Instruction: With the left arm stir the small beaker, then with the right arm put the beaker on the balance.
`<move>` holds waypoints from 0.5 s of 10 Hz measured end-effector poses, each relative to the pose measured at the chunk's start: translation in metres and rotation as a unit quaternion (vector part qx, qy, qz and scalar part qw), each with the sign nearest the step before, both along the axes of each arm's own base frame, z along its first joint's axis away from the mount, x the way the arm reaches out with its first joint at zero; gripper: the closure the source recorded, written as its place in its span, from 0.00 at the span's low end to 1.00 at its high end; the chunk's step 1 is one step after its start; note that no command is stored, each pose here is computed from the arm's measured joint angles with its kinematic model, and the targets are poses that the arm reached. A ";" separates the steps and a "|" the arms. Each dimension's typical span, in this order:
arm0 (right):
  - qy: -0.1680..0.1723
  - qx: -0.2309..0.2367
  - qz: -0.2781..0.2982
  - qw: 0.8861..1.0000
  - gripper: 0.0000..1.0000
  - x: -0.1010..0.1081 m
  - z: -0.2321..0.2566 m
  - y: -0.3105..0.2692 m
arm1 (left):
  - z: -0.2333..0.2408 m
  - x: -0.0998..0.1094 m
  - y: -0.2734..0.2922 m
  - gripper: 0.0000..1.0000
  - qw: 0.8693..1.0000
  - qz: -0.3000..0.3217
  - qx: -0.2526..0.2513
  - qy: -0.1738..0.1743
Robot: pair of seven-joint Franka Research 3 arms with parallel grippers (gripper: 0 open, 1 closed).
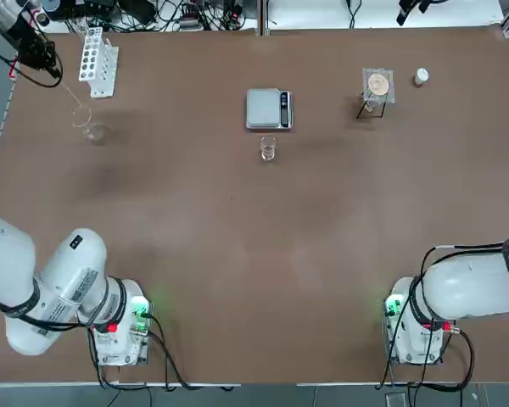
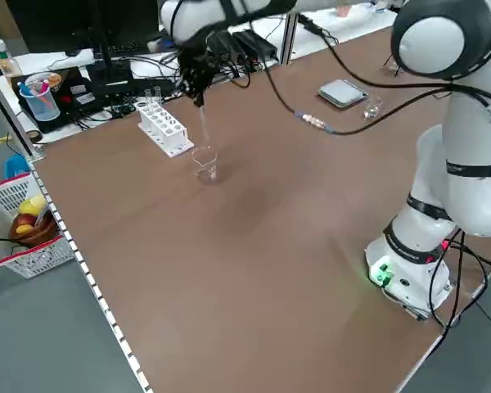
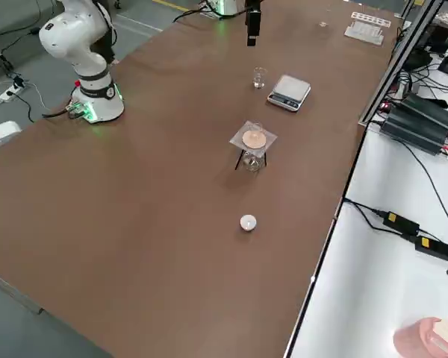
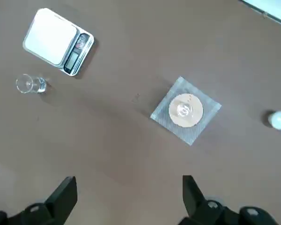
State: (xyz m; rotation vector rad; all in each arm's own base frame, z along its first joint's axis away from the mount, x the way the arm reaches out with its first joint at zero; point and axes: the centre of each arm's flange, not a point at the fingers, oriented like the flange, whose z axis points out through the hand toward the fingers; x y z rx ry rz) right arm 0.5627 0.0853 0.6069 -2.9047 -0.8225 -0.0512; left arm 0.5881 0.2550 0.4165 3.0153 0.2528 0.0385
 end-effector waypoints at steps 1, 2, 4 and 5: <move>-0.002 0.001 0.021 1.000 0.00 0.003 -0.005 0.006 | -0.012 -0.003 0.011 0.92 1.000 -0.001 -0.008 0.003; -0.003 0.003 0.044 0.999 0.00 0.005 -0.009 0.014 | -0.019 -0.004 0.013 0.92 1.000 -0.001 -0.013 0.007; -0.015 0.025 0.098 0.995 0.00 0.012 -0.019 0.030 | -0.024 -0.006 0.010 0.92 1.000 -0.003 -0.015 0.012; -0.023 0.038 0.130 0.991 0.00 0.018 -0.027 0.037 | -0.029 -0.007 0.007 0.92 1.000 -0.005 -0.017 0.017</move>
